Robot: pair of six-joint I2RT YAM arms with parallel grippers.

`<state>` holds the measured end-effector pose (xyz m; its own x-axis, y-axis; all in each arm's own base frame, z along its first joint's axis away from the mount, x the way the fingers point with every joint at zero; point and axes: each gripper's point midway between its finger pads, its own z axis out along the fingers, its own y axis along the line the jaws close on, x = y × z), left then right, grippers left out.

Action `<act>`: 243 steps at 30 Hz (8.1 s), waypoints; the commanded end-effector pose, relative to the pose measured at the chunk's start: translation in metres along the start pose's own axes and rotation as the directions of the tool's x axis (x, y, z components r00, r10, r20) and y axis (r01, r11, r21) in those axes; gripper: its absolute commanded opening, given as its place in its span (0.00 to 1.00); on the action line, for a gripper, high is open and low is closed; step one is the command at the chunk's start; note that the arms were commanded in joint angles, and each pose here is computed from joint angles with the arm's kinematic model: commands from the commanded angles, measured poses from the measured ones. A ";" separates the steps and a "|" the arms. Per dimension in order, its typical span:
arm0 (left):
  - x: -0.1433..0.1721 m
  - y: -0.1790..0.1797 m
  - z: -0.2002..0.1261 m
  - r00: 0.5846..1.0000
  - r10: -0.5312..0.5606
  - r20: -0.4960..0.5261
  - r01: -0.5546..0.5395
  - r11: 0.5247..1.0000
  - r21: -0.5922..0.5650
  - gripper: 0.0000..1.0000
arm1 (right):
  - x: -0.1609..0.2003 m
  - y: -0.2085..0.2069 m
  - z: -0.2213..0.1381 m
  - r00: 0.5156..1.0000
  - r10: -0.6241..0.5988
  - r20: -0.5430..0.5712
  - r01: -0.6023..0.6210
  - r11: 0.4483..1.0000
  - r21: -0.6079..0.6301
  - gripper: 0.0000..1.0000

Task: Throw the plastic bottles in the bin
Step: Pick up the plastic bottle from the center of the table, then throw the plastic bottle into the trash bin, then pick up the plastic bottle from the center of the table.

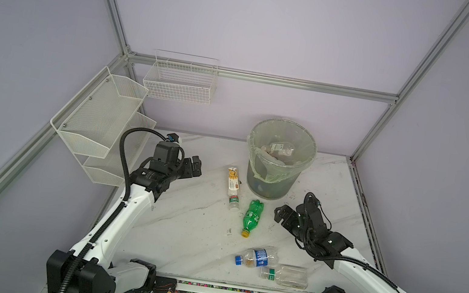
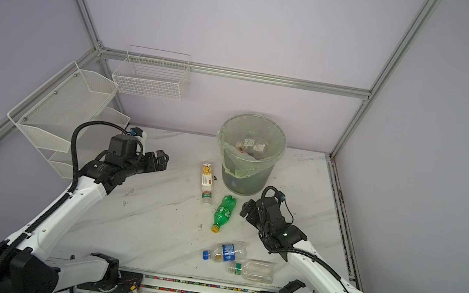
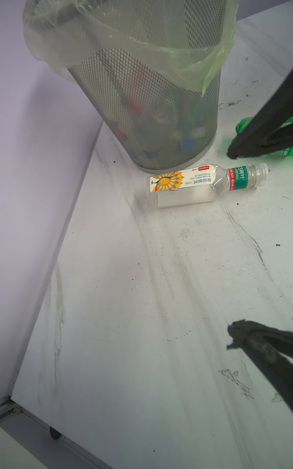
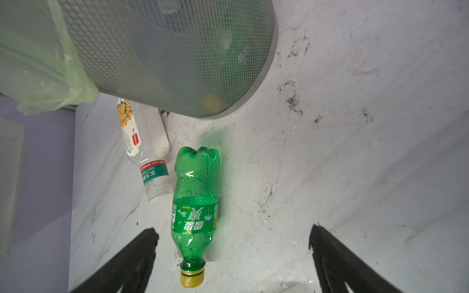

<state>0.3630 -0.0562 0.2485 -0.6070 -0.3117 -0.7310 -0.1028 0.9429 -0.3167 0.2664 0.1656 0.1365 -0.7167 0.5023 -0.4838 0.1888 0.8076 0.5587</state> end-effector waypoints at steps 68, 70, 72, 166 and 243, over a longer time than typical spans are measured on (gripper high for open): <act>0.005 0.017 0.018 0.990 -0.111 -0.093 0.121 0.986 0.112 1.00 | 0.068 0.069 0.077 0.989 -0.127 -0.081 0.129 0.991 0.023 0.56; 0.007 0.017 0.020 0.989 -0.112 -0.100 0.123 0.986 0.112 1.00 | 0.071 0.070 0.069 0.989 -0.129 -0.079 0.131 0.991 0.017 0.56; 0.006 0.018 0.019 0.989 -0.111 -0.099 0.121 0.987 0.105 1.00 | 0.073 0.071 0.059 0.988 -0.132 -0.075 0.133 0.991 0.012 0.56; 0.024 0.011 0.035 0.974 -0.128 -0.187 0.160 0.972 0.172 1.00 | -0.153 0.089 -0.160 0.908 -0.051 0.415 0.111 0.986 -0.123 0.97; 0.154 -0.146 0.133 0.943 0.140 -0.303 -0.158 0.987 -0.036 0.89 | -0.037 -0.013 -0.135 0.979 0.006 0.206 0.034 0.981 -0.192 0.97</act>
<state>0.3686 -0.2426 0.0755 -0.8666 -0.0887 -0.4911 -0.0315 0.9918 -0.1236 0.2018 0.0979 0.2312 -0.5701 0.5607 -0.6005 0.0366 0.7475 0.6632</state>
